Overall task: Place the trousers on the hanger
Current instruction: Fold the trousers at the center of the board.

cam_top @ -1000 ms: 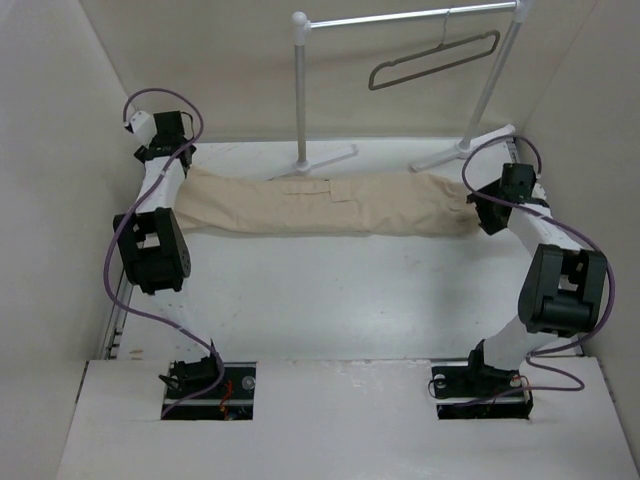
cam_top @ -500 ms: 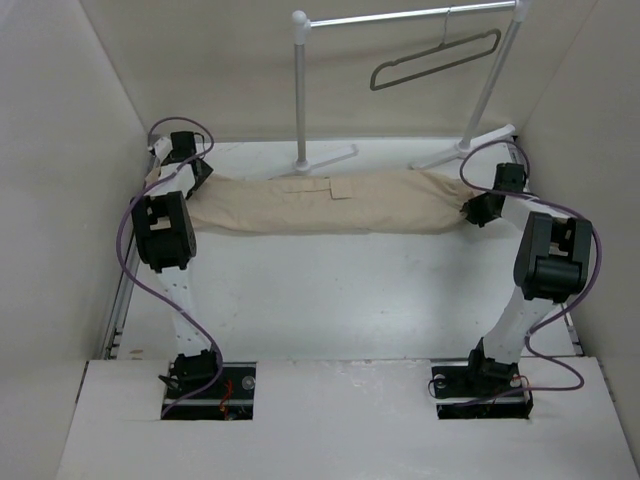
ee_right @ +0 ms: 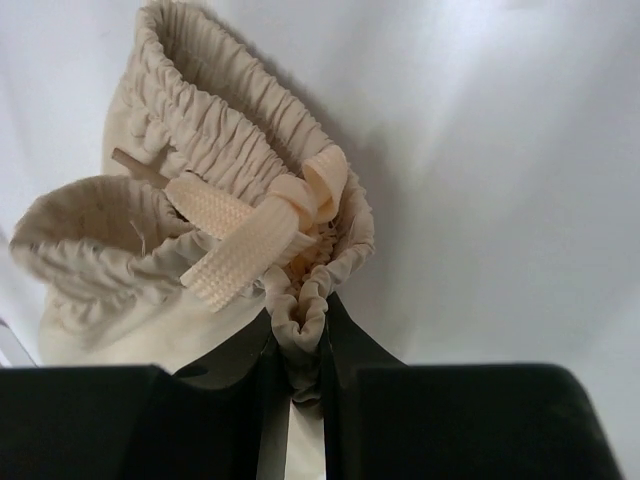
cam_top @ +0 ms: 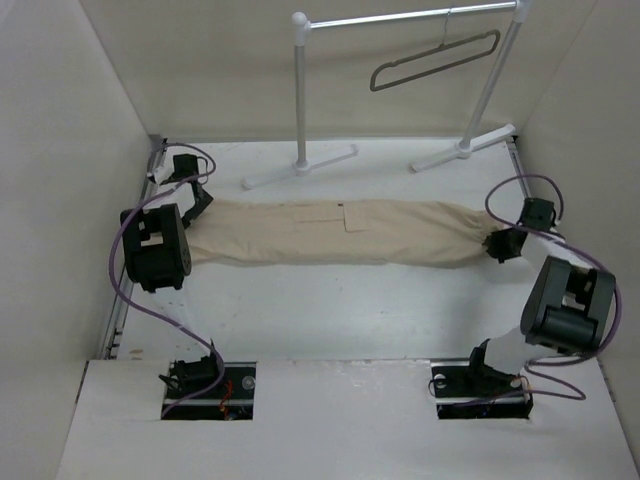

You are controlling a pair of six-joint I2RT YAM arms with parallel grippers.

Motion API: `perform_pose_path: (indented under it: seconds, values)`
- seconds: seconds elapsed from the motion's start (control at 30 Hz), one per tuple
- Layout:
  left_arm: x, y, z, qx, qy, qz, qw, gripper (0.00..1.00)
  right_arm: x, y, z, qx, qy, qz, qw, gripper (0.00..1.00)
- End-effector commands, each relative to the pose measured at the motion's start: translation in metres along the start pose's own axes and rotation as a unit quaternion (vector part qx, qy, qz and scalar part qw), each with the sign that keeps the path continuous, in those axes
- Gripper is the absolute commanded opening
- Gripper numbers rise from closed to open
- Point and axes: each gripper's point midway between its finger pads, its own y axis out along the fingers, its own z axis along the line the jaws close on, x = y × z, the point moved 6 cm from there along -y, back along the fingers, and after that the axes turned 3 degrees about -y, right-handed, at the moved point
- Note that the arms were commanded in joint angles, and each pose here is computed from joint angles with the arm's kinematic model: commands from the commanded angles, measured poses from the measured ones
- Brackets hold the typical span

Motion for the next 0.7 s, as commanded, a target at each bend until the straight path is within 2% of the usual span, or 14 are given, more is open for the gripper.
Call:
perform_pose_path:
  seconds: [0.0, 0.13, 0.17, 0.23, 0.33, 0.4, 0.53, 0.67]
  values:
    - [-0.008, -0.036, 0.012, 0.012, 0.027, -0.007, 1.000, 0.58, 0.019, -0.021, -0.025, -0.011, 0.032, -0.050, 0.998, 0.09]
    - [-0.008, -0.059, 0.009, -0.013, 0.039, -0.023, 0.999, 0.59, 0.019, -0.040, -0.052, -0.016, 0.049, -0.076, 0.996, 0.10]
    - [-0.005, -0.063, 0.006, -0.019, 0.036, -0.027, 0.999, 0.59, 0.020, -0.043, -0.053, -0.015, 0.050, -0.084, 0.995, 0.16]
    - [0.004, -0.075, -0.006, -0.041, 0.030, -0.039, 0.998, 0.59, 0.025, -0.046, -0.039, 0.006, 0.035, -0.085, 0.996, 0.38]
    - [0.014, -0.099, -0.023, -0.068, 0.030, -0.058, 0.996, 0.59, 0.030, -0.053, -0.021, 0.031, 0.014, -0.083, 0.996, 0.63]
    - [0.015, -0.115, -0.026, -0.080, 0.028, -0.066, 0.994, 0.59, 0.031, -0.063, -0.019, 0.039, 0.012, -0.094, 0.995, 0.72]
    - [-0.008, -0.140, -0.025, -0.101, 0.024, -0.058, 0.993, 0.58, 0.028, -0.076, -0.037, 0.020, 0.026, -0.123, 0.992, 0.79]
    - [-0.061, -0.179, -0.056, -0.172, 0.081, -0.035, 0.981, 0.48, 0.023, -0.076, -0.066, -0.014, 0.050, -0.135, 0.990, 0.80]
